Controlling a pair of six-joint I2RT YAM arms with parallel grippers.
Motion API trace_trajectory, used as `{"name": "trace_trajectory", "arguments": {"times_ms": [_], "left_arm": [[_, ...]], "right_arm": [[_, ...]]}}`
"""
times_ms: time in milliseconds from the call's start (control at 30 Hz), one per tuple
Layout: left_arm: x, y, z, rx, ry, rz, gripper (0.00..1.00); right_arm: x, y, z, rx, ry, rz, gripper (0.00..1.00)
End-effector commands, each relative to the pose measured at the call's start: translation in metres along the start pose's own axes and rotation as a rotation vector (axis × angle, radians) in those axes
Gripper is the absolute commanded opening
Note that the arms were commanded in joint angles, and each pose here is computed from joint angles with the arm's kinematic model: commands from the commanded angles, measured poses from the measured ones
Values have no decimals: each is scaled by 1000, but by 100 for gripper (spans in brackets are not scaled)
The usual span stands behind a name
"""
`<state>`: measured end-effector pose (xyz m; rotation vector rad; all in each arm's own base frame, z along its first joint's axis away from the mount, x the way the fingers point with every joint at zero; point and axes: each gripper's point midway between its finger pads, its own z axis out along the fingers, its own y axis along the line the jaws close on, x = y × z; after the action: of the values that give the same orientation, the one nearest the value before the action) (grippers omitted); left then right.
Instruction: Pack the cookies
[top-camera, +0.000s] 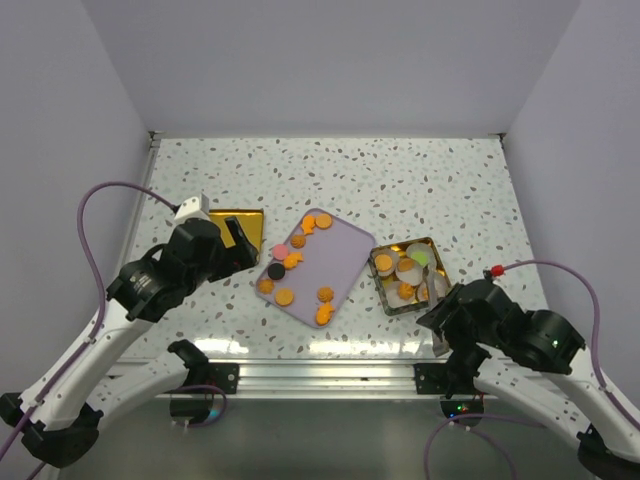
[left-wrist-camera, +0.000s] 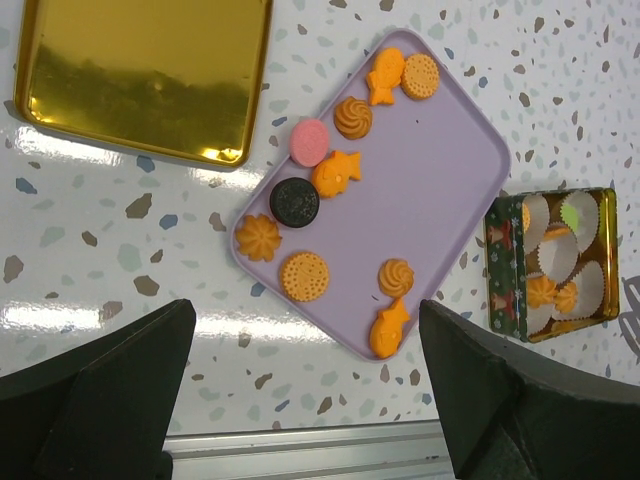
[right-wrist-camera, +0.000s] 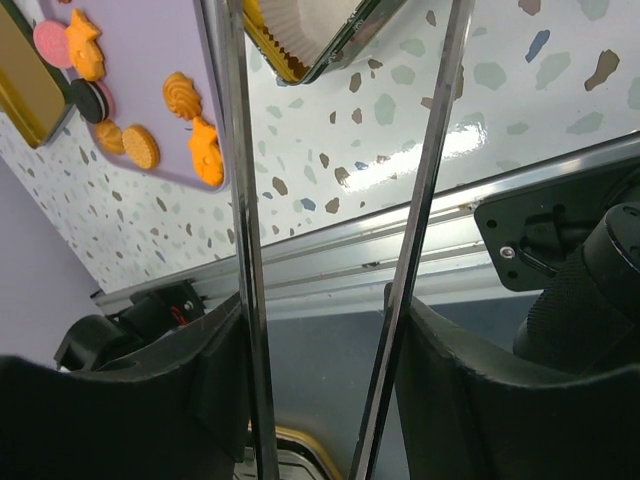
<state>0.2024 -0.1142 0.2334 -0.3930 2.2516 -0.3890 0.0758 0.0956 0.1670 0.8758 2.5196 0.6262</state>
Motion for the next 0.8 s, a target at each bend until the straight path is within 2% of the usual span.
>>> {"name": "trace_trajectory", "arguments": {"times_ms": [0,133,300,500,633,767], "left_arm": [[-8,-4,-8,18,-19,-30,100],[-8,-4,-8,16,-21,-29,100],[-8,-3,-7,12,-21,-27,100],[-10,-6,-5,14,-25,-20,100],[-14,-8,-5,18,-33,-15,100],[-19,-11,-9,24,-43,-22,100]], "right_arm": [[-5,-52,-8,229,-34,-14,55],[-8,-48,-10,219,-46,-11,57],[-17,-34,-16,244,-66,-63,54],[-40,25,-19,214,-118,-274,53],[-52,90,-7,178,-137,-388,55],[-72,136,30,261,-137,-486,57]]}}
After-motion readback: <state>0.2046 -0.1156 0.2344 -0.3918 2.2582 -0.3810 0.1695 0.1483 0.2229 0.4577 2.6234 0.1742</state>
